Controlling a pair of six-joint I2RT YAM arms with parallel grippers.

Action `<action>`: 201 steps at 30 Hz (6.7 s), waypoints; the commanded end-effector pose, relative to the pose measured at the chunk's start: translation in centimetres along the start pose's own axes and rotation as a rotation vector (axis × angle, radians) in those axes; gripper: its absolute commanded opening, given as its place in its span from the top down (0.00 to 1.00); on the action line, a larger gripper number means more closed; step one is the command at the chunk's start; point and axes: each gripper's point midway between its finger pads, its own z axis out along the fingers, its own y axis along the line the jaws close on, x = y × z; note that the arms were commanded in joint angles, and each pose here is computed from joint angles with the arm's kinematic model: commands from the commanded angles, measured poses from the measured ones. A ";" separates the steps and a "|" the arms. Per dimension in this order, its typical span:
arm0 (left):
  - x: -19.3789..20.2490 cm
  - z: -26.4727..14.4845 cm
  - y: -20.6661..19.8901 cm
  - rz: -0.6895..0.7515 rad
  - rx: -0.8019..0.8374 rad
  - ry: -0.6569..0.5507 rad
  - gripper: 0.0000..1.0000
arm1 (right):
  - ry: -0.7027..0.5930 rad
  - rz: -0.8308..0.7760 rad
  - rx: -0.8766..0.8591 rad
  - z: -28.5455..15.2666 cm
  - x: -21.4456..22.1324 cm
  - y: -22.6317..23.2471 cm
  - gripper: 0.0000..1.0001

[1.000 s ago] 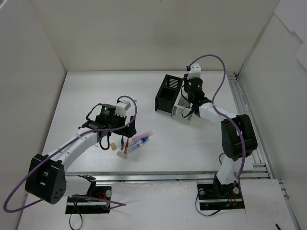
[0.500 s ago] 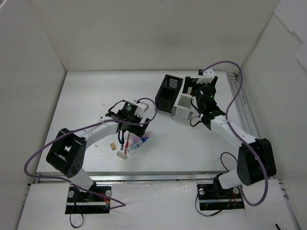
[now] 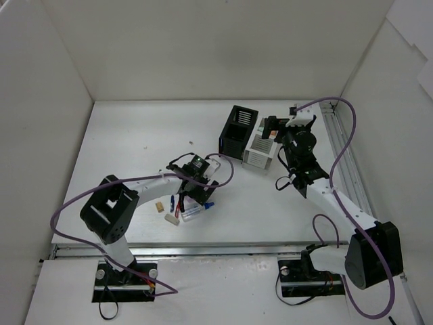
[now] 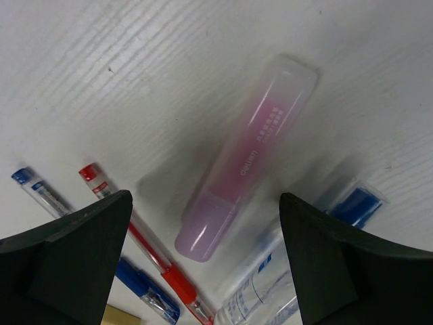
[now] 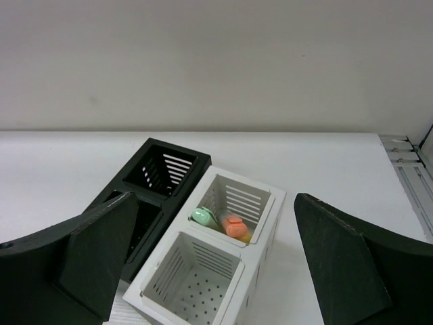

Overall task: Sort the stationery into containers
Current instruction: Pick up the pen from the center of the board, then place the pen in the storage box, then pick up the stationery from the corner of the board.

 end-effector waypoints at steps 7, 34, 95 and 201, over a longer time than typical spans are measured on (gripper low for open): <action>-2.1 -0.2 -0.9 0.051 -0.036 -0.033 0.38 | -0.077 0.032 0.013 -0.7 -2.7 -0.2 0.02; -10.6 -9.7 -1.6 -0.466 0.357 -0.091 1.00 | 0.293 -0.616 -0.987 -12.3 4.9 14.0 0.02; -11.6 -22.6 -2.0 -0.462 0.661 -0.327 0.00 | 0.051 -0.795 -1.526 -11.4 8.8 24.2 1.00; 11.6 -5.6 -17.5 0.261 0.228 0.174 0.49 | 0.032 0.117 -0.288 -4.6 -6.9 -1.6 0.02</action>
